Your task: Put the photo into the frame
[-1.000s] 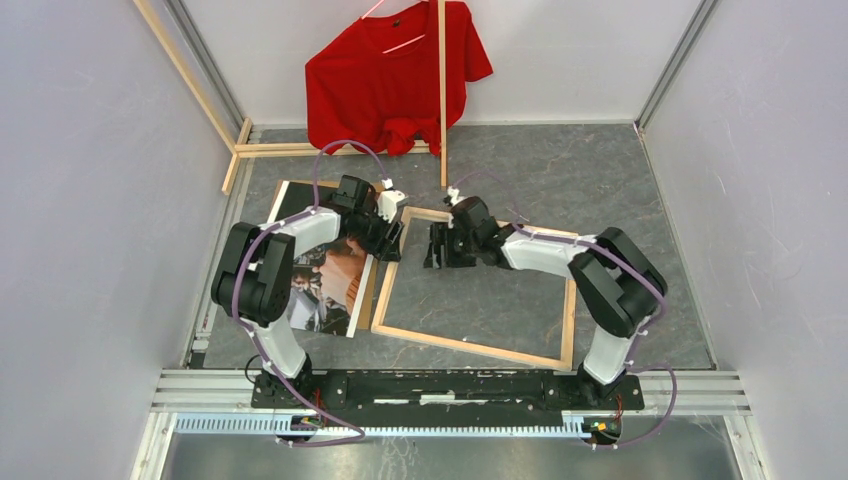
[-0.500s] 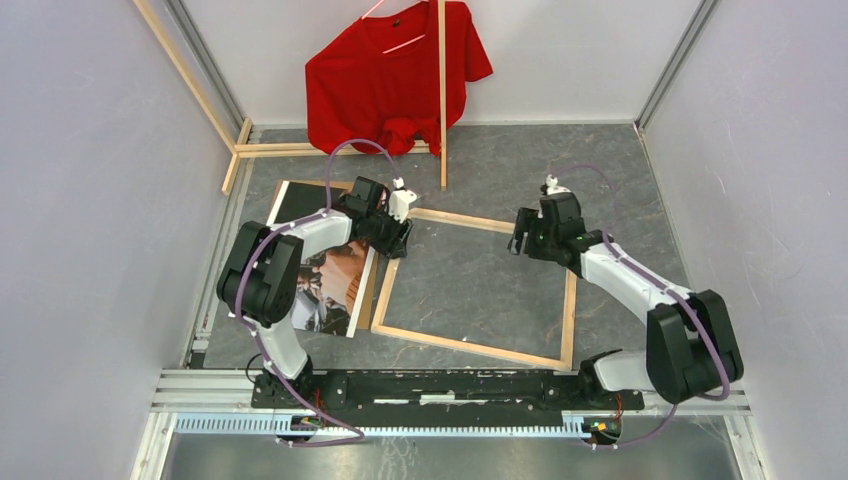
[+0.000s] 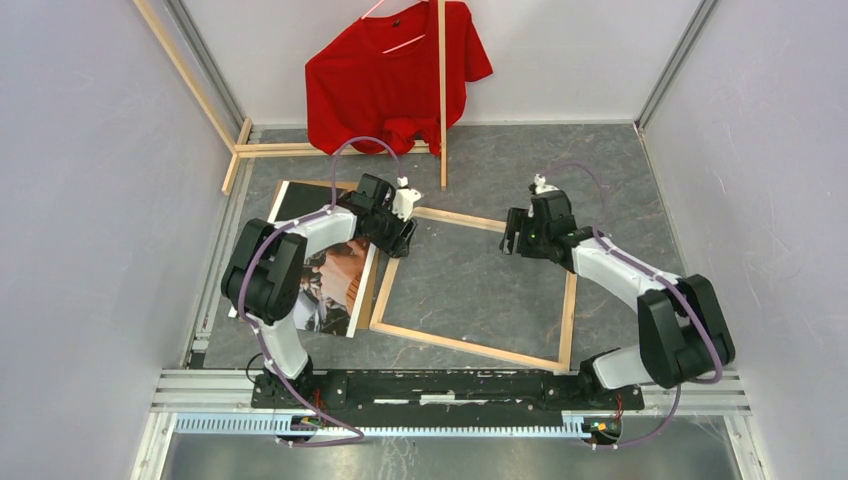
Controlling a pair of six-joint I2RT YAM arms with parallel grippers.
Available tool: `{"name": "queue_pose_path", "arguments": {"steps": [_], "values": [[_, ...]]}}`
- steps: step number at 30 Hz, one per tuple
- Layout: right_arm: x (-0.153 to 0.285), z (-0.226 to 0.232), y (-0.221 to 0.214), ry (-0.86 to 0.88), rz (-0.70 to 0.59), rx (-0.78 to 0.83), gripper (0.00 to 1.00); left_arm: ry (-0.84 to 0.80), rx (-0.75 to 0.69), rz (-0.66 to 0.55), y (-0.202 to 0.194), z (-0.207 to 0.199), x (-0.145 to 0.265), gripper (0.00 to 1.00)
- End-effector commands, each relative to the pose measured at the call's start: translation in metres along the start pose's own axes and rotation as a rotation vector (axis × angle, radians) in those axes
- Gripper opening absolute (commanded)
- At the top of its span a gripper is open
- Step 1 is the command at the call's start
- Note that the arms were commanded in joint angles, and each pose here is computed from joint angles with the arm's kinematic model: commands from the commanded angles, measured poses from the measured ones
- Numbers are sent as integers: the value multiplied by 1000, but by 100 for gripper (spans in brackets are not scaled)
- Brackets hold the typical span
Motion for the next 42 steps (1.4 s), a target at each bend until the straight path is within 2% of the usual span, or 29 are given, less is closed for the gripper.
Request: {"name": "queue_pose_path", "arguments": {"steps": [1, 5, 11, 14, 19, 23, 28, 33, 38, 42], "values": [[-14, 41, 33, 116, -77, 43, 75, -38, 68, 91, -10, -2, 16, 66], [-29, 62, 51, 159, -92, 44, 75, -29, 81, 40, 4, 7, 34, 70], [-38, 79, 65, 148, -80, 74, 75, -69, 159, 17, 7, 24, 41, 68], [-25, 51, 57, 19, -74, 63, 77, -137, 210, -12, 10, 30, 46, 70], [13, -21, 24, -216, -54, -27, 81, -156, 222, -28, 10, 36, 50, 75], [33, -45, -6, -295, -20, -27, 82, -193, 218, -29, 5, 30, 50, 73], [29, -57, -46, -267, 59, -75, 81, -242, 226, -9, -2, 20, 46, 68], [30, -67, -72, -279, 94, -111, 81, -289, 214, 39, -8, 6, 34, 68], [39, -68, -69, -288, 46, -109, 81, -293, 202, 84, -12, -2, 21, 67], [36, -49, -51, -103, -25, -107, 78, -287, 206, 83, -12, -2, 23, 63]]}}
Point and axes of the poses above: each gripper's point midway between its finger pads, its own x axis back along the fingers, its own z axis along the line the jaws close on, y = z × x, the point moved 8 cm from there along x, back along the fingers, and after that the axes turned 7 degrees about x, right-handed, at the moved point
